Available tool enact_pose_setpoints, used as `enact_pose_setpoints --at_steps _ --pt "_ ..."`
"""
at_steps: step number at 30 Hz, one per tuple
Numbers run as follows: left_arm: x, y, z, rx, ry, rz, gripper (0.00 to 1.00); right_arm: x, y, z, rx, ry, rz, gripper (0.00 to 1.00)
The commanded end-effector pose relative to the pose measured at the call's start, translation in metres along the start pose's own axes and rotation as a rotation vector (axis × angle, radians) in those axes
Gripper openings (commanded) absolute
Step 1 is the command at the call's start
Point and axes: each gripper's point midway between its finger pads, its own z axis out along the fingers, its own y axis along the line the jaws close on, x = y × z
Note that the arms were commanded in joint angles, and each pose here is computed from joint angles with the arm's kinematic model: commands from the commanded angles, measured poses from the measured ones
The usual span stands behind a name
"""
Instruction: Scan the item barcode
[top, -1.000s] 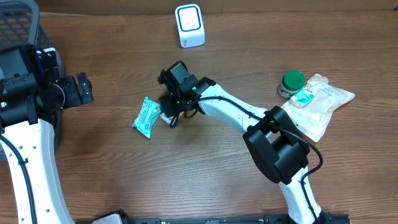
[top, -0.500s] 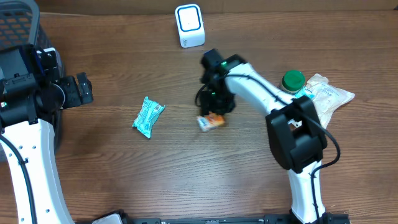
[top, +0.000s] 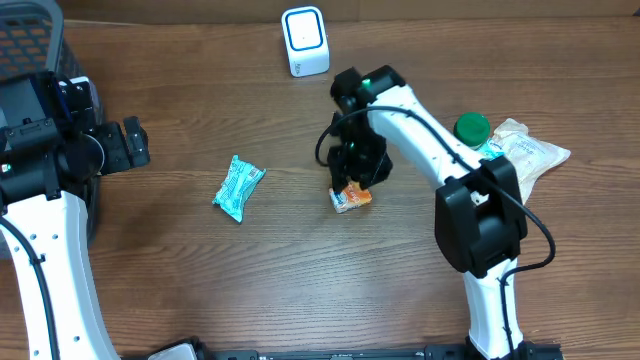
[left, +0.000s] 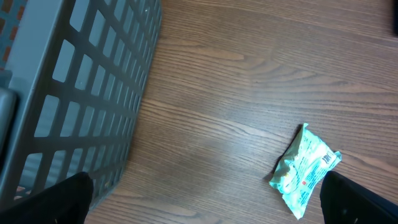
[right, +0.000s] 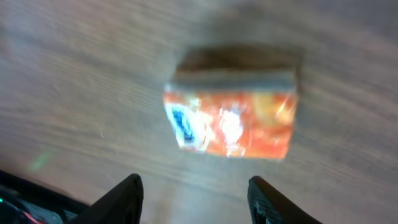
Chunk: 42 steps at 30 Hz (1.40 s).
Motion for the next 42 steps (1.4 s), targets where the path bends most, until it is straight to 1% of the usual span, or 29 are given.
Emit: enact_pose_setpoints --at_steps 1,4,8,13,17,19,21,23,25,28,29,30,32,33,36,42 --pt "-0.002 -0.004 0.0 0.012 -0.006 0.016 0.99 0.012 -0.007 0.007 0.093 0.023 -0.003 0.56" --pt "-0.002 -0.004 0.0 0.012 -0.006 0.016 1.0 0.011 -0.011 0.018 0.151 0.012 0.008 0.56" --pt "-0.002 -0.004 0.0 0.012 -0.006 0.016 1.0 0.002 -0.004 0.028 0.165 -0.03 -0.031 0.57" --pt "-0.002 -0.004 0.0 0.012 -0.006 0.016 1.0 -0.017 -0.01 0.039 0.258 -0.124 -0.052 0.58" --pt "-0.002 -0.004 0.0 0.012 -0.006 0.016 1.0 -0.033 -0.02 0.039 0.31 -0.213 0.04 0.57" --pt "-0.002 -0.004 0.0 0.012 -0.006 0.016 0.99 -0.041 -0.02 0.038 0.305 -0.257 0.096 0.57" --pt "-0.002 -0.004 0.0 0.012 -0.006 0.016 1.0 -0.049 -0.017 0.036 0.282 -0.3 0.18 0.56" --pt "-0.002 -0.004 0.0 0.012 -0.006 0.016 0.99 -0.054 -0.016 0.035 0.254 -0.338 0.305 0.53" --pt "-0.002 -0.004 0.0 0.012 -0.006 0.016 1.0 -0.06 -0.012 0.035 0.203 -0.376 0.45 0.53" --pt "-0.002 -0.004 0.0 0.012 -0.006 0.016 1.0 -0.07 0.015 0.037 0.018 -0.378 0.603 0.54" --pt "-0.002 -0.004 0.0 0.012 -0.006 0.016 1.0 -0.073 0.027 0.037 -0.054 -0.363 0.634 0.54" --pt "-0.002 -0.004 0.0 0.012 -0.006 0.016 0.99 -0.077 0.04 0.036 -0.126 -0.35 0.644 0.56" --pt "-0.002 -0.004 0.0 0.012 -0.006 0.016 1.0 -0.085 0.058 0.031 -0.228 -0.346 0.631 0.62" --pt "-0.002 -0.004 0.0 0.012 -0.006 0.016 1.0 -0.087 0.063 0.029 -0.254 -0.345 0.637 0.63" --pt "-0.002 -0.004 0.0 0.012 -0.006 0.016 1.0 -0.092 0.063 0.022 -0.271 -0.357 0.623 0.66" --pt "-0.002 -0.004 0.0 0.012 -0.006 0.016 1.0 -0.103 0.043 -0.003 -0.183 -0.435 0.192 0.67"
